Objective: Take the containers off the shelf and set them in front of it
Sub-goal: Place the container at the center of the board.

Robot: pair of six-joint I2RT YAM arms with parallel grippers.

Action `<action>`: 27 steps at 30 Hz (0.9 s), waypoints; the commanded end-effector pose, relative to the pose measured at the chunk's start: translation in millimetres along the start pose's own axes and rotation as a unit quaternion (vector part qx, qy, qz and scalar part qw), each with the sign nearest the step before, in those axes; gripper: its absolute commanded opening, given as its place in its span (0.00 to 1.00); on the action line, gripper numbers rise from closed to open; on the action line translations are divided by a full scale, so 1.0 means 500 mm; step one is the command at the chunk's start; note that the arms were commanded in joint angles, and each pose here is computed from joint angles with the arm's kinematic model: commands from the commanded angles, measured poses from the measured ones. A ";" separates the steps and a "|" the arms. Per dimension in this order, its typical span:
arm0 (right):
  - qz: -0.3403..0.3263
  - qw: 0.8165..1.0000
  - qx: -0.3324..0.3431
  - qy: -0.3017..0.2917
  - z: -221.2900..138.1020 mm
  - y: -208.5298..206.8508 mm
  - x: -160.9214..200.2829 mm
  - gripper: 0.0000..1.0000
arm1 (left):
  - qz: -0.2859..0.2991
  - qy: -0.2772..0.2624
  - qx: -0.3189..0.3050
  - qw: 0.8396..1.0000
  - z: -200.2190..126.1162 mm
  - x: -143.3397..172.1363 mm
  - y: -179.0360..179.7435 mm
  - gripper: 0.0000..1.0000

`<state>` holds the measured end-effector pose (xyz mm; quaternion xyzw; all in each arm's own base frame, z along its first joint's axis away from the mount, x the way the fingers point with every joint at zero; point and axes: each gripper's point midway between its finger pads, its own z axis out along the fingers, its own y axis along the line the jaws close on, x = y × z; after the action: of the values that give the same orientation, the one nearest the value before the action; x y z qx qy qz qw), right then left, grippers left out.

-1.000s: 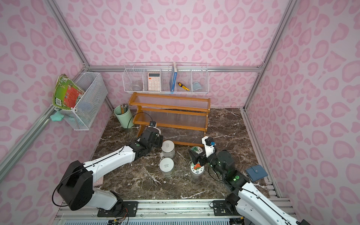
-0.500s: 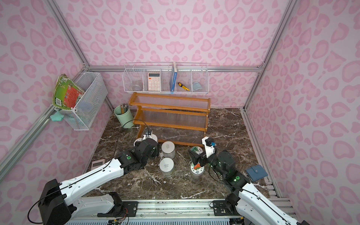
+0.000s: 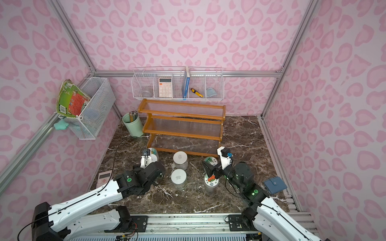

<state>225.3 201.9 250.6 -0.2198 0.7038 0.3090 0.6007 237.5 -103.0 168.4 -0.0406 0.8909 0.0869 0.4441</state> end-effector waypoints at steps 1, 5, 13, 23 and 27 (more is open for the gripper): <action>0.006 1.000 -0.001 -0.007 -0.005 0.002 -0.008 0.99 | -0.037 -0.002 -0.041 0.998 0.001 0.020 0.042 0.66; 0.011 1.000 -0.003 -0.002 -0.005 0.002 0.001 0.99 | -0.053 -0.005 -0.040 0.998 0.011 0.043 0.051 0.66; 0.012 1.000 -0.005 0.007 0.002 0.002 0.013 0.99 | -0.054 -0.013 -0.012 0.998 0.046 0.087 0.029 0.67; 0.016 1.000 -0.002 0.006 0.010 -0.003 0.022 0.99 | -0.038 -0.017 -0.011 0.999 0.072 0.108 0.017 0.69; 0.015 1.000 -0.001 0.008 0.011 -0.003 0.023 0.99 | -0.037 -0.011 -0.013 0.999 0.081 0.117 0.013 0.72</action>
<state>226.9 204.8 229.7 -0.2174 0.7223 0.3110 0.5782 228.2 -84.4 95.8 -0.0725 0.8879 0.0897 0.4454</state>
